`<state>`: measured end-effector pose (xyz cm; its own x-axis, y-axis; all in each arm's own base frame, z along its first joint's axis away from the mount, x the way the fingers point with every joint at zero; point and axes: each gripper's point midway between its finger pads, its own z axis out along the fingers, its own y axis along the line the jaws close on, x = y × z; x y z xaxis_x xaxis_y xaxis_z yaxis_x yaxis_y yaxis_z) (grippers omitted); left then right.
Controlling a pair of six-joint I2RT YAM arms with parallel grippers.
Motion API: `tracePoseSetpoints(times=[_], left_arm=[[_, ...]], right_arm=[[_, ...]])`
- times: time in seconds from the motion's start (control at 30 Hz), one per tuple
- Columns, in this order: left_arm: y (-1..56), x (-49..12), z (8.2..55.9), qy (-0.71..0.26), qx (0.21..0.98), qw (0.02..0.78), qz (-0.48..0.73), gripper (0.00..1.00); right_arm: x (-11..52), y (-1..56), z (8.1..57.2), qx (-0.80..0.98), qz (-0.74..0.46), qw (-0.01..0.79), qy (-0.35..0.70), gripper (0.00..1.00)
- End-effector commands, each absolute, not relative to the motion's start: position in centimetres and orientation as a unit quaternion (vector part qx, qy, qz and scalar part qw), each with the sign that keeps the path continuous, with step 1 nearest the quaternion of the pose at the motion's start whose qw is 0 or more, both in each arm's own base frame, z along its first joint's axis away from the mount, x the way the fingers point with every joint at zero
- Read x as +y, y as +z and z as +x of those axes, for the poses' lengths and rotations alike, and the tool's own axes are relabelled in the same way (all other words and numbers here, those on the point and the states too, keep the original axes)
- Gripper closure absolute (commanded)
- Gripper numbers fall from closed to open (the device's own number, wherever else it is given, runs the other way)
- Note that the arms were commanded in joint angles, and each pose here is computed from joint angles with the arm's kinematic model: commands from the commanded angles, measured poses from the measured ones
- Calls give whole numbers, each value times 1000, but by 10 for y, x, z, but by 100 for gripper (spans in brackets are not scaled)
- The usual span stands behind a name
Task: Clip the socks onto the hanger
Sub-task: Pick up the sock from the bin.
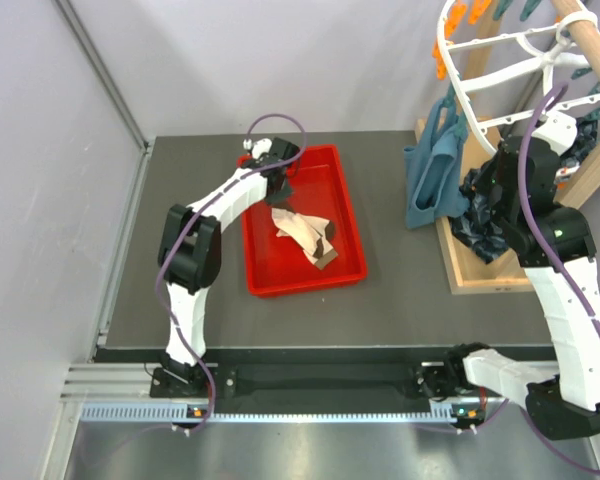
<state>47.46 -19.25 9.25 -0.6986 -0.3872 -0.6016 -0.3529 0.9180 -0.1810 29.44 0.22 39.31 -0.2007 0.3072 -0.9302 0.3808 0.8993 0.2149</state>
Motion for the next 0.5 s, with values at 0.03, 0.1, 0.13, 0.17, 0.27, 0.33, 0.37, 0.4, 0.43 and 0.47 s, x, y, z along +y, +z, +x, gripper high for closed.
tracePoseSetpoints(times=[0.03,0.1,0.13,0.17,0.27,0.33,0.37,0.4,0.43,0.47], left_arm=[[101,-170,518,25,893,383,-236,60],[97,-167,533,48,888,392,-235,59],[104,-168,540,49,883,402,-237,57],[101,-167,542,55,883,401,-237,56],[97,-164,550,61,875,416,-241,48],[92,-164,554,62,873,419,-244,41],[92,-164,557,61,870,420,-250,40],[83,-161,557,65,873,412,-252,39],[80,-162,558,62,875,406,-255,37],[79,-163,561,55,874,405,-262,37]], right_arm=[[12,379,291,797,186,575,-20,100],[12,378,292,798,186,573,-20,100],[12,376,292,799,185,571,-22,100],[13,376,293,799,185,572,-21,100],[13,373,293,801,183,569,-21,100],[14,373,293,801,183,570,-19,100],[14,373,293,801,183,570,-19,100],[13,374,293,801,183,570,-20,100],[13,374,292,801,182,570,-20,100],[13,375,291,800,183,571,-20,100]])
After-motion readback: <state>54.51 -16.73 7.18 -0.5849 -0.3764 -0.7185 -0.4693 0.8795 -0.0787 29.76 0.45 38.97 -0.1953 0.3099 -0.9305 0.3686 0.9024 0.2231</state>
